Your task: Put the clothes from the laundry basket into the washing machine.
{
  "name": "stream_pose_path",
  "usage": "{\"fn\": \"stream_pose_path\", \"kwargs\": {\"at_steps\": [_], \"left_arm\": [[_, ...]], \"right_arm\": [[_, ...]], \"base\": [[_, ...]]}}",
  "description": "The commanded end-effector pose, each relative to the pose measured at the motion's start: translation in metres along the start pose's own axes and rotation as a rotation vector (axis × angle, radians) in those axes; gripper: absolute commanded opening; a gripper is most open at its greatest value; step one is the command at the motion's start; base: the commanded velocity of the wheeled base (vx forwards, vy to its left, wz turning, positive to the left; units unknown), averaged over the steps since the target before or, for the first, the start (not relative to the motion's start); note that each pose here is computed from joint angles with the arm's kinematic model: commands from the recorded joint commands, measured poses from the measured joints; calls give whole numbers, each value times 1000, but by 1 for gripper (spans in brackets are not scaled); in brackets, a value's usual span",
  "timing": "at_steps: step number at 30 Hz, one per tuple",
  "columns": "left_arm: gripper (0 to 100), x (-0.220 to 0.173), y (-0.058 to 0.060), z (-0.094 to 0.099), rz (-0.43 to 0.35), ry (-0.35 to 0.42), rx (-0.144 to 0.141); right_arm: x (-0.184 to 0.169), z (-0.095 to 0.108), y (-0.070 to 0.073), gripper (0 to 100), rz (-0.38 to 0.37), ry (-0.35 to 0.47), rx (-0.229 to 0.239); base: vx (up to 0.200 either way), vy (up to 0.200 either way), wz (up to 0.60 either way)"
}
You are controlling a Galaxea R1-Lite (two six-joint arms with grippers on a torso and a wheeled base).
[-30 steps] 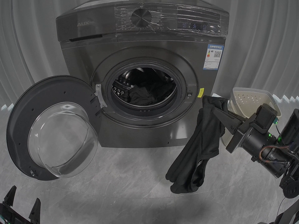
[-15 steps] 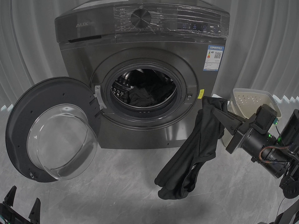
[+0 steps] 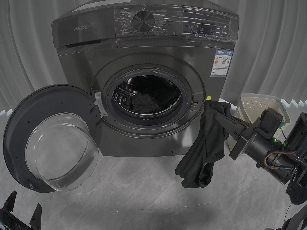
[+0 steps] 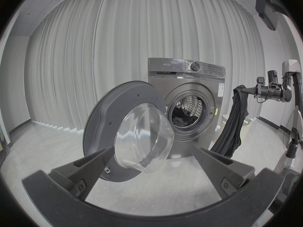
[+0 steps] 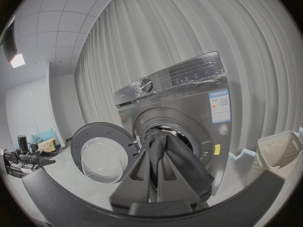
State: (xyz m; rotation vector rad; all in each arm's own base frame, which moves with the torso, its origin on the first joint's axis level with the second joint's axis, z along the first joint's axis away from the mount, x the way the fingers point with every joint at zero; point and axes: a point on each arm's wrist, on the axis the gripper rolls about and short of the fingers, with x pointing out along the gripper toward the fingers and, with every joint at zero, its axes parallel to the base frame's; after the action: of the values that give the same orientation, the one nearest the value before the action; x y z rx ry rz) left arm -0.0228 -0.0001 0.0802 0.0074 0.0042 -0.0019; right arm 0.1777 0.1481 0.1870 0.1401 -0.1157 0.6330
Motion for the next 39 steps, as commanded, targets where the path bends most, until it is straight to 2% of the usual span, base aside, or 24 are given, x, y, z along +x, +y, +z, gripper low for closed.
{"fn": "stream_pose_path", "kwargs": {"at_steps": [1, 4, 6, 8, 9, 10, 13, 14, 15, 16, 17, 18, 19, 22, 23, 24, 25, 26, 30, 33, 36, 39], "left_arm": [[100, 0, 0, -5, -1, 0, -3], [100, 0, 0, -5, -3, 0, 5], [100, 0, 0, -5, -12, -1, 11], [100, 0, 0, -5, -16, -3, 16], [100, 0, -1, -5, -32, -3, 31], [100, 0, -1, -5, -36, -4, 32], [100, 0, -1, -4, -38, -8, 31], [100, 0, -1, -2, -38, -23, 19], [100, -3, -1, 11, -38, -95, -4], [100, -9, -1, 33, -41, -184, -11], [100, -14, -1, 52, -51, -236, -16], [100, -14, -1, 66, -75, -239, -14], [100, -13, -1, 70, -94, -223, -14], [100, 1, -4, 71, -250, -85, -7], [100, 7, -5, 71, -279, -46, -8], [100, 9, -5, 70, -285, -38, -8], [100, 23, -7, 70, -367, 48, -4], [100, 28, -8, 68, -410, 83, 1], [100, 43, -10, 68, -491, 156, 7], [100, 57, -10, 73, -509, 159, 19], [100, 73, -13, 74, -553, 202, 17], [100, 88, -20, 75, -632, 244, 10]], "right_arm": [[11, -6, 7, 0, 28, 21, 4], [18, -16, 11, 0, 39, 51, 3], [30, -26, 19, 0, 58, 73, 12], [35, -27, 20, 0, 58, 68, 19], [48, -30, 23, 0, 57, 50, 29], [54, -30, 24, 0, 55, 39, 30], [65, -29, 25, 0, 25, 11, 32], [74, -29, 25, 0, -7, -6, 35], [77, -28, 26, 0, -11, -14, 40], [79, -28, 26, 0, -11, -19, 45], [80, -25, 26, 0, -10, -28, 51], [83, -22, 27, 0, -6, -36, 58], [85, -21, 28, 0, -2, -42, 66], [96, -10, 30, 0, 36, -76, 120], [99, -9, 30, 0, 42, -72, 131], [99, -9, 30, 0, 42, -72, 133], [103, -6, 32, 0, 56, -68, 146], [106, -4, 34, 0, 63, -72, 148], [118, -3, 36, 0, 60, -94, 151], [124, -5, 35, 0, 49, -98, 150], [127, -11, 32, 0, 39, -86, 149], [128, -13, 32, 0, 35, -82, 148]], "base": [[0, 0, 0], [0, 0, 0], [0, 0, 0], [0, 0, 0], [0, 0, 0], [0, 0, 0], [0, 0, 0], [0, 0, 0], [0, 0, 0], [0, 0, 0], [0, 0, 0], [0, 0, 0], [0, 0, 0], [0, 0, 0], [0, 0, 0], [0, 0, 0], [0, 0, 0], [0, 0, 0], [0, 0, 0], [0, 0, 0], [0, 0, 0], [0, 0, 0]]}}
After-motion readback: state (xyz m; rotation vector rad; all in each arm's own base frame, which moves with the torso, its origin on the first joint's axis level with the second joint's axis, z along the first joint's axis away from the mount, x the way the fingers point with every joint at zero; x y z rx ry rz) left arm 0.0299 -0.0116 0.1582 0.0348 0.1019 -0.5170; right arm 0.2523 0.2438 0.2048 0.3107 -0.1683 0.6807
